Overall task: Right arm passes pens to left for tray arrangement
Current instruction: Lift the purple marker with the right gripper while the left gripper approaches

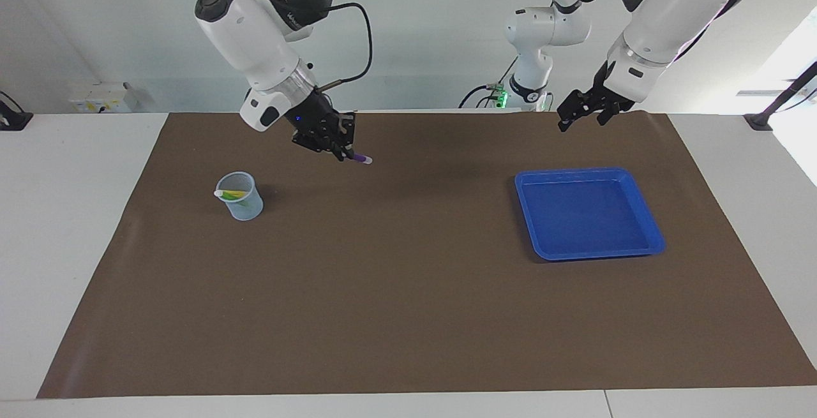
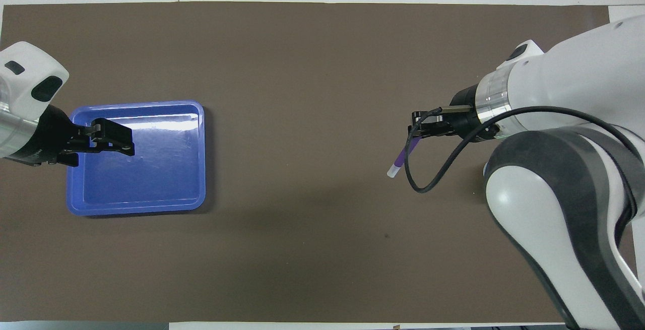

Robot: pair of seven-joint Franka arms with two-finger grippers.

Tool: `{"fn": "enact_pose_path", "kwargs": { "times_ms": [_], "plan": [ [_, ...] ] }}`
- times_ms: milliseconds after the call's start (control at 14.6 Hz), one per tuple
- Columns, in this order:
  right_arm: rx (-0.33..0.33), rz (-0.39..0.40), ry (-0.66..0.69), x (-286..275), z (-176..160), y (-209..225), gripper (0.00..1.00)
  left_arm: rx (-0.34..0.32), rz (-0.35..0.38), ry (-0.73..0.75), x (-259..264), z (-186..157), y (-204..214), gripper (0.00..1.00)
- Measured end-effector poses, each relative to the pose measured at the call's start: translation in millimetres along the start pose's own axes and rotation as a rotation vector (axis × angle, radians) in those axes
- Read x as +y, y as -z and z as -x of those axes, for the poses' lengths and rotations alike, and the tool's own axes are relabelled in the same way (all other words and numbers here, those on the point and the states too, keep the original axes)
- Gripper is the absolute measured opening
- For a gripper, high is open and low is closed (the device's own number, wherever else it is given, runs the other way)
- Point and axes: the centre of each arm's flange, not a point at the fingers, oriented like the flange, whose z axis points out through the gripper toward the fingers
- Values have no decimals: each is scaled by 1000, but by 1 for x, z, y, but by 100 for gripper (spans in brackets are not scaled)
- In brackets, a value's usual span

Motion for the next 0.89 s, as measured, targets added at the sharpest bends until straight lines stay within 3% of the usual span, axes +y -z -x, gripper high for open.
{"fn": "enact_pose_path", "kwargs": {
  "times_ms": [479, 685, 890],
  "plan": [
    [134, -153, -347, -78, 40, -38, 18, -120, 284, 708, 65, 15, -10, 100],
    [151, -204, -447, -100, 59, -51, 18, -227, 365, 964, 88, 17, -33, 100],
    [167, -250, -503, -114, 72, -57, 18, -342, 415, 1115, 87, 10, -59, 100]
  ]
}}
